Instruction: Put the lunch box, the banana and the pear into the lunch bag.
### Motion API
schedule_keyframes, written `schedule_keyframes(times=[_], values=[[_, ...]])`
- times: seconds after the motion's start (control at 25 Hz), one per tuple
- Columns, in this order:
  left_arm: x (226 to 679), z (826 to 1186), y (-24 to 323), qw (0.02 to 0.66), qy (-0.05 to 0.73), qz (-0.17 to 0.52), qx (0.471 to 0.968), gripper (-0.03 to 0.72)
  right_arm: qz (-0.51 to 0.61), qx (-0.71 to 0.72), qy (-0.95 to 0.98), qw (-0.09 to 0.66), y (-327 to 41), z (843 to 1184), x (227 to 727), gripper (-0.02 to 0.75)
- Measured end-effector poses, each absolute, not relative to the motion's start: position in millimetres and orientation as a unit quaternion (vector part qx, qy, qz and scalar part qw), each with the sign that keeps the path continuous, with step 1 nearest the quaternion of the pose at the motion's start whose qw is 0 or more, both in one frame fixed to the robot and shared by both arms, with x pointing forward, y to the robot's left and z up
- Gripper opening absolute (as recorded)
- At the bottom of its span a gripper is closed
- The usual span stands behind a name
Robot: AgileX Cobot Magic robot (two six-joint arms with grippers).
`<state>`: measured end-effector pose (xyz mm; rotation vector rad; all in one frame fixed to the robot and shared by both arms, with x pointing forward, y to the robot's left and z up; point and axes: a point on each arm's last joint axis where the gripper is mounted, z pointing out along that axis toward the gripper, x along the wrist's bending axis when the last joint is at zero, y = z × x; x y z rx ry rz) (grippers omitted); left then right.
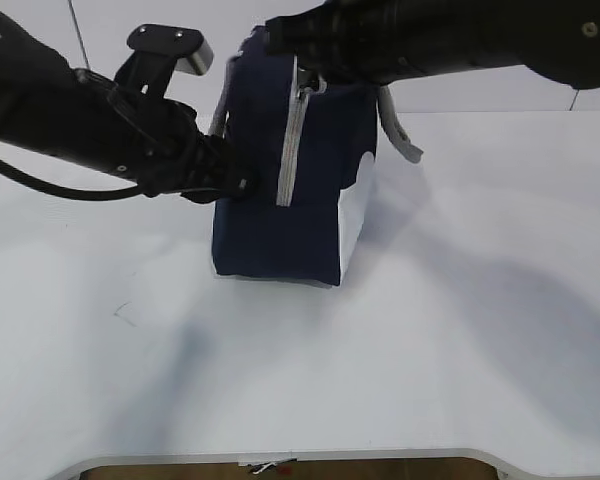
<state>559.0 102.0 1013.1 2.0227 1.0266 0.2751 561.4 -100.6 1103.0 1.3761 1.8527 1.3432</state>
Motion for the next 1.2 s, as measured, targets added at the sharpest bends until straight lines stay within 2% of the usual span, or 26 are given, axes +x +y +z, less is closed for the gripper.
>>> schedule_keyframes(times=[0.08,0.16,0.56,0.96,1.2], values=[[559.2,1012.1,102.3,0.411,0.402,0.114,0.81,0.047,0.488,0.502,0.675,0.233,-100.7,1102.9,561.3,0.012],[558.8,1011.5,102.6,0.406,0.395,0.116,0.816,0.011,0.488,0.502,0.675,0.234,-100.7,1103.5,561.5,0.012],[538.7,1032.1,109.2,0.376,0.31,0.116,0.865,0.002,0.477,0.498,0.679,0.253,-100.9,1117.8,564.0,0.012],[526.6,1049.2,114.9,0.371,0.287,0.119,0.875,0.001,0.453,0.49,0.689,0.284,-88.8,1119.9,591.2,0.012],[525.7,1044.7,123.2,0.322,0.304,0.126,0.888,0.0,0.45,0.492,0.687,0.289,-83.4,1122.8,601.2,0.012]])
